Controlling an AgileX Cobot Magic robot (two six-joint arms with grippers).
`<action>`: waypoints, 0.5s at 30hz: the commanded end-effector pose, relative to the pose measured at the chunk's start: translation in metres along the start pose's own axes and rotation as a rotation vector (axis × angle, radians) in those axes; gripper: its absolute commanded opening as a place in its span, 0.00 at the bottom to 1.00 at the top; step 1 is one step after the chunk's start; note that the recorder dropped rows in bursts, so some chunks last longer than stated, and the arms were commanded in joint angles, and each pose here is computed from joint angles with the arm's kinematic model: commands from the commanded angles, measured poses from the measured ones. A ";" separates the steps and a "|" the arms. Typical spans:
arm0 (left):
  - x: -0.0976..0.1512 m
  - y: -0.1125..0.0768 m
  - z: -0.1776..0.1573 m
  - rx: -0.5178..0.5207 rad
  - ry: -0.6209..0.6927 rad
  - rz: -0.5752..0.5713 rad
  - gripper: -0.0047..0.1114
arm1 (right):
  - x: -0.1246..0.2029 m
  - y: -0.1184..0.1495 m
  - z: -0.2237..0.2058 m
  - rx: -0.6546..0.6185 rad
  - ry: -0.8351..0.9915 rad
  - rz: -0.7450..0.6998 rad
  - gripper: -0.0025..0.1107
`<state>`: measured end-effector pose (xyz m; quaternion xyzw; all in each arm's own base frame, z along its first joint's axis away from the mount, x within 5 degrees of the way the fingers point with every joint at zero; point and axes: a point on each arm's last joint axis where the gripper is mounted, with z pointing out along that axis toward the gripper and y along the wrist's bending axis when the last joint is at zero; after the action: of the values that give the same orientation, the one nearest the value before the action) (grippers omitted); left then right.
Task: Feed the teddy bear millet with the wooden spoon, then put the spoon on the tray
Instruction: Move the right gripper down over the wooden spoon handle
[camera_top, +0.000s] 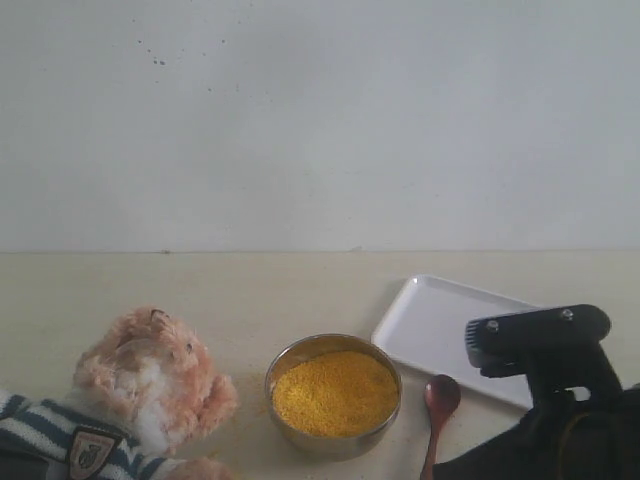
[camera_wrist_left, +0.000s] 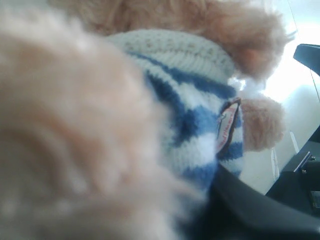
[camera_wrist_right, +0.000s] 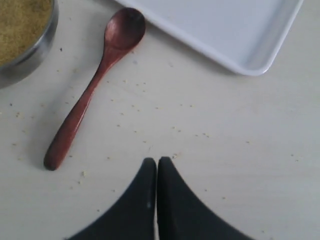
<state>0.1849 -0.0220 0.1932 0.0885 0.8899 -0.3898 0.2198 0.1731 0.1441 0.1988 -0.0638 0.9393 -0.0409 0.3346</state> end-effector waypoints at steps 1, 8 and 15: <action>0.000 -0.003 -0.002 0.017 -0.013 0.005 0.08 | 0.000 0.022 0.010 0.016 0.065 0.019 0.02; 0.000 -0.003 -0.002 0.017 -0.013 0.005 0.08 | -0.003 0.066 0.022 -0.127 0.085 0.032 0.38; 0.000 -0.003 -0.002 0.017 -0.013 0.005 0.08 | -0.002 0.066 0.034 -0.064 0.055 0.117 0.57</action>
<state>0.1849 -0.0220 0.1932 0.0885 0.8899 -0.3898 0.2198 0.1861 0.2076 0.1639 -0.0193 0.9565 0.0089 0.2909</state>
